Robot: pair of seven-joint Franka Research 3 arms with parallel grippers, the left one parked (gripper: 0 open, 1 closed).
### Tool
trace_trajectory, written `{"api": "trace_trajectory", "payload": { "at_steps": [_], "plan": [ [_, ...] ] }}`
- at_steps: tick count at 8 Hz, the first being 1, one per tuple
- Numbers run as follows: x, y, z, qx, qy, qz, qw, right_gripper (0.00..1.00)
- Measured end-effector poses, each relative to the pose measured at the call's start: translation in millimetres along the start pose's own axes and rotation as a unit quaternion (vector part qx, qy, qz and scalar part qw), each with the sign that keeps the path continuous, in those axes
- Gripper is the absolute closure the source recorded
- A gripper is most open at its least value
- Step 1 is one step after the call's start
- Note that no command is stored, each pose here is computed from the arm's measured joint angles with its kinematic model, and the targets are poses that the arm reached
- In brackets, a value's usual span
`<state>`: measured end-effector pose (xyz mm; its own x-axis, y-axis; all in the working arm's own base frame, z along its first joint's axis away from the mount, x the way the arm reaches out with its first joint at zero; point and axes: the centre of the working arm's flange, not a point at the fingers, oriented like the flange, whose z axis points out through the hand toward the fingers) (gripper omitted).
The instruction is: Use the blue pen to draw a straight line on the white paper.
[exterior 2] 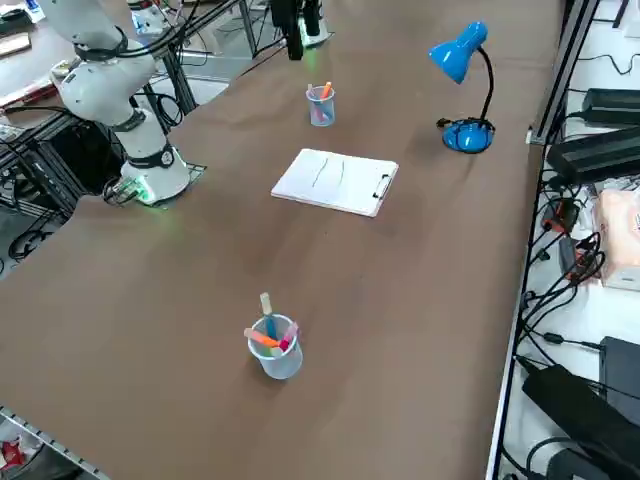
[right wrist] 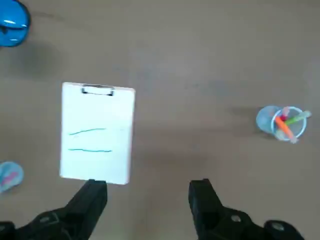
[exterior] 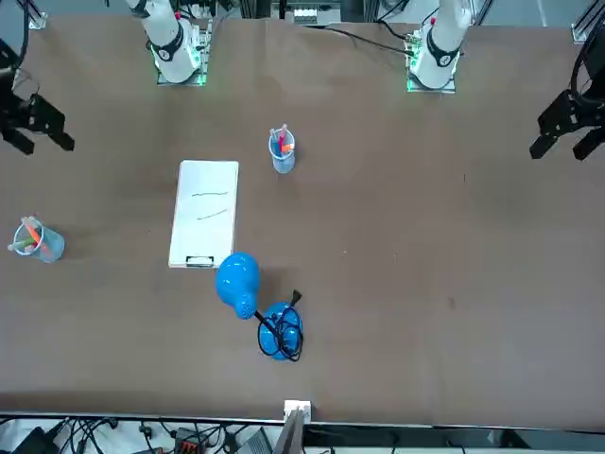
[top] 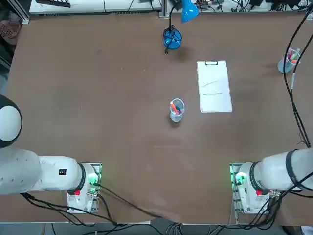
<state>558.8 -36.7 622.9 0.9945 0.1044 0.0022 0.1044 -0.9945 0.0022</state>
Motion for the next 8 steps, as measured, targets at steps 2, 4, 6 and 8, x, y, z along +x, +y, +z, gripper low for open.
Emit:
{"api": "trace_trajectory", "payload": {
  "at_steps": [2,4,6,8],
  "plan": [
    [11,55,49,-0.006,0.014,-0.024,1.000,0.00],
    [7,112,101,-0.021,0.040,-0.073,0.996,0.00],
    [-13,164,155,-0.044,0.061,-0.122,0.990,0.00],
    [-34,200,202,-0.055,0.057,-0.184,0.980,0.00]
  ]
}}
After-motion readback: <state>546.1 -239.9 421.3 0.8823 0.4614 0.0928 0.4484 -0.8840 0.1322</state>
